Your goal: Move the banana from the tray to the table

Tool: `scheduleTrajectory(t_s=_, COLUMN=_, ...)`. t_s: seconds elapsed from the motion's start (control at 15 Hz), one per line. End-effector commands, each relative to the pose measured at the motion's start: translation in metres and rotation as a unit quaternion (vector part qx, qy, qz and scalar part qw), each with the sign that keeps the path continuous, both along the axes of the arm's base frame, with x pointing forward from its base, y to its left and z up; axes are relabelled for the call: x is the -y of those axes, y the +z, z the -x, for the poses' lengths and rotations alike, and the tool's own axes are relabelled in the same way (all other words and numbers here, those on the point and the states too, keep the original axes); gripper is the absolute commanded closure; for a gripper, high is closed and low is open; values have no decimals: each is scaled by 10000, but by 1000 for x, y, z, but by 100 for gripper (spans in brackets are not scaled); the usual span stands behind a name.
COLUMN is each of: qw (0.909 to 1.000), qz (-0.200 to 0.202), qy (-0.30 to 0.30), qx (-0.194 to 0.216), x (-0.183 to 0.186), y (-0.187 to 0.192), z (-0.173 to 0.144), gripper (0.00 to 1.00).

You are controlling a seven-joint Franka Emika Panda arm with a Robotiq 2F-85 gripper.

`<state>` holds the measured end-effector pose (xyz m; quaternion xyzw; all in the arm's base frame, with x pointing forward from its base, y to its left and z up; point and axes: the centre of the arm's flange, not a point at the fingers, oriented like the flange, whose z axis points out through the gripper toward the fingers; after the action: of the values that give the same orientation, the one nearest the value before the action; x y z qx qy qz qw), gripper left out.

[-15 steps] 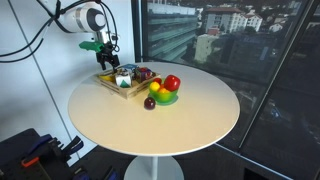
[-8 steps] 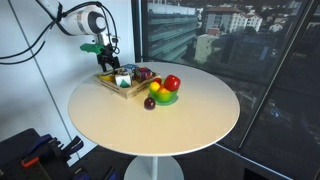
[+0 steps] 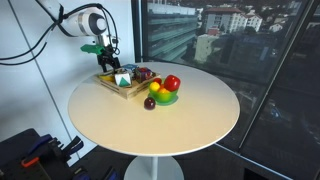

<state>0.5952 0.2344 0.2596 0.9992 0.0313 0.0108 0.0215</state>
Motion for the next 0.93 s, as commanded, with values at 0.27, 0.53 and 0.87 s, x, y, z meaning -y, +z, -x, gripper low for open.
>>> scheduleTrajectory(t_s=0.27, qw=9999, qz=-8, qy=-60, qx=138, x=-10, y=15, z=-9, gripper=0)
scheduleTrajectory(t_s=0.53, qw=9999, qz=-8, qy=-18, qx=166, x=-16, y=19, z=-12, gripper=0)
scheduleTrajectory(t_s=0.87, qw=9999, qz=-6, qy=40, qx=138, x=-20, y=13, z=-14, gripper=0)
